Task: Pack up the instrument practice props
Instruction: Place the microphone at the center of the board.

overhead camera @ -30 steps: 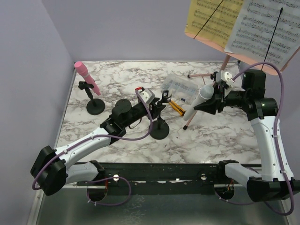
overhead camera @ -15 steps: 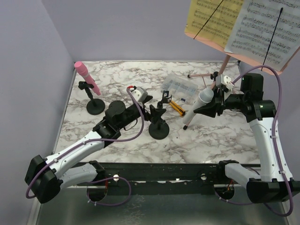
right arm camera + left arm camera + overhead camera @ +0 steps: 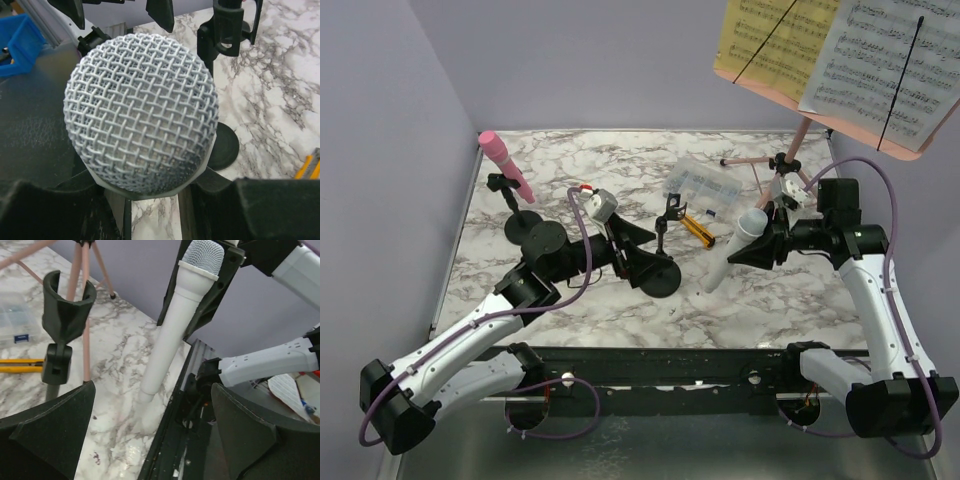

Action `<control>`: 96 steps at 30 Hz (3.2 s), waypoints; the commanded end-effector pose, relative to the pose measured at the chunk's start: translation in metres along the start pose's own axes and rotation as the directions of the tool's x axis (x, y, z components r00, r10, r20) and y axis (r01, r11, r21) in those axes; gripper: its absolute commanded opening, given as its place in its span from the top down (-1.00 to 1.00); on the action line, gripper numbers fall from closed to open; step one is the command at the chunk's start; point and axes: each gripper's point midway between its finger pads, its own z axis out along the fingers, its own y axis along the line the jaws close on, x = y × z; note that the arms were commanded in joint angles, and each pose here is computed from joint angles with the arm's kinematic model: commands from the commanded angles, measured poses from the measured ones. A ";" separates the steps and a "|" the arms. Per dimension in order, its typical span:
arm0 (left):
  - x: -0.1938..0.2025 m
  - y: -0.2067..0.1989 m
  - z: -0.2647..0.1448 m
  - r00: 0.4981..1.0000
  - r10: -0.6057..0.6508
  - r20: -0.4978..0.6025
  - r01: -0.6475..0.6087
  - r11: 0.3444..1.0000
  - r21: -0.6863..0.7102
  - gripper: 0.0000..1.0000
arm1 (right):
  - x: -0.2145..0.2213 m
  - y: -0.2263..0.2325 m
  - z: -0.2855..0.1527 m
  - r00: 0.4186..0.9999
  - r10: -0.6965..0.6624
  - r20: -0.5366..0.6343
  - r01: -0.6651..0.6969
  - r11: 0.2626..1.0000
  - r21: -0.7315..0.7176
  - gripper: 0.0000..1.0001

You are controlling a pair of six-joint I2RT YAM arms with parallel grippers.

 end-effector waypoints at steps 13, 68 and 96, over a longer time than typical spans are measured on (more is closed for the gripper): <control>0.108 -0.031 0.041 0.980 0.083 -0.183 -0.091 0.995 -0.037 -0.97 | 0.034 0.013 0.008 0.987 0.115 0.111 -0.096 0.982 -0.164 0.99; 0.169 -0.012 0.116 0.995 0.057 -0.076 -0.062 0.996 -0.063 1.00 | 0.061 0.009 0.011 0.990 0.106 0.089 -0.094 0.987 -0.128 0.99; 0.152 -0.017 0.075 0.982 0.178 -0.065 -0.179 0.984 -0.021 1.00 | 0.066 0.021 0.011 0.989 0.054 0.136 -0.033 0.988 -0.153 -0.93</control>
